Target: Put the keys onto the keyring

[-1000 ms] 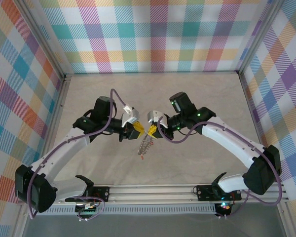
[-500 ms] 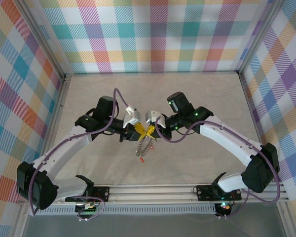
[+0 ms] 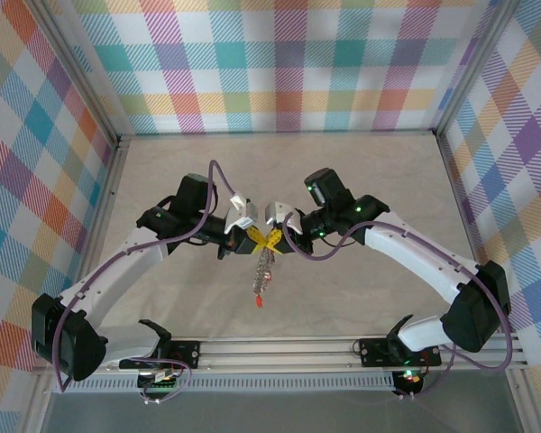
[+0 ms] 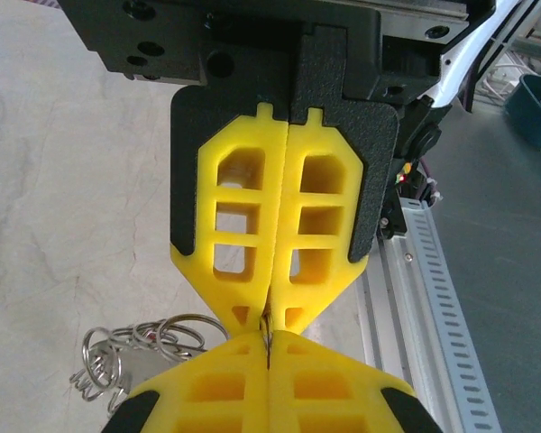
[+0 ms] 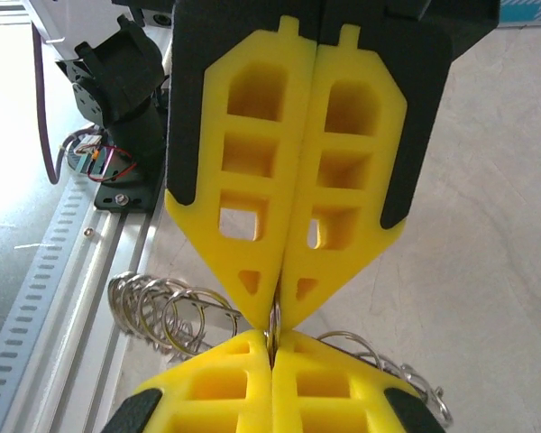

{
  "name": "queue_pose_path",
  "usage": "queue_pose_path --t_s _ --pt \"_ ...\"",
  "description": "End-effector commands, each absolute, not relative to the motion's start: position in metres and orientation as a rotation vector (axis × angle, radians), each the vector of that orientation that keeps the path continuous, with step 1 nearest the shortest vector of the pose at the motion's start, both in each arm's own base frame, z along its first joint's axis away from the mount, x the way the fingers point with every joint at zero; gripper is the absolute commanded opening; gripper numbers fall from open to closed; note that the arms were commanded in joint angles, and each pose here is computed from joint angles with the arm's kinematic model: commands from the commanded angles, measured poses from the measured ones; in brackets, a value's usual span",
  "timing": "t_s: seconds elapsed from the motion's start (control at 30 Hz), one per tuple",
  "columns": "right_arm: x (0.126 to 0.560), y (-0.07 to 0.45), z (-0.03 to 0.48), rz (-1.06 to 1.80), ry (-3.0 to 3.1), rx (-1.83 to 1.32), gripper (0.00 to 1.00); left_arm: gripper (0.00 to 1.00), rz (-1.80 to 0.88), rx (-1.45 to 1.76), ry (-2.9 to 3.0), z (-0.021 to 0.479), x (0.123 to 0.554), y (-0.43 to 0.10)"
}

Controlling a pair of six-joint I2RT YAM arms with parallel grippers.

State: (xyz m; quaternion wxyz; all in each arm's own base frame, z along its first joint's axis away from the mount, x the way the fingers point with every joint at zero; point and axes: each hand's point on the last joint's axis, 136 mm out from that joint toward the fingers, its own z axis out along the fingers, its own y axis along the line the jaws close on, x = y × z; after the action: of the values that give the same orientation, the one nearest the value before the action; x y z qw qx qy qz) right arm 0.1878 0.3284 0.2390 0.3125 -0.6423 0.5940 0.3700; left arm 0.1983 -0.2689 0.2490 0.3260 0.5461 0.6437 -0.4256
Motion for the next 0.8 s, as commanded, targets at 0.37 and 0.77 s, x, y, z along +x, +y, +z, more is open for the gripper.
queue_pose_path --t_s 0.37,0.77 --pt "0.183 0.325 0.255 0.954 1.487 -1.624 0.17 0.00 -1.121 1.415 1.591 0.269 0.194 -0.271" --pt "0.180 0.325 0.255 0.974 1.490 -1.599 0.15 0.00 -1.152 1.447 1.464 0.280 0.180 -0.269"
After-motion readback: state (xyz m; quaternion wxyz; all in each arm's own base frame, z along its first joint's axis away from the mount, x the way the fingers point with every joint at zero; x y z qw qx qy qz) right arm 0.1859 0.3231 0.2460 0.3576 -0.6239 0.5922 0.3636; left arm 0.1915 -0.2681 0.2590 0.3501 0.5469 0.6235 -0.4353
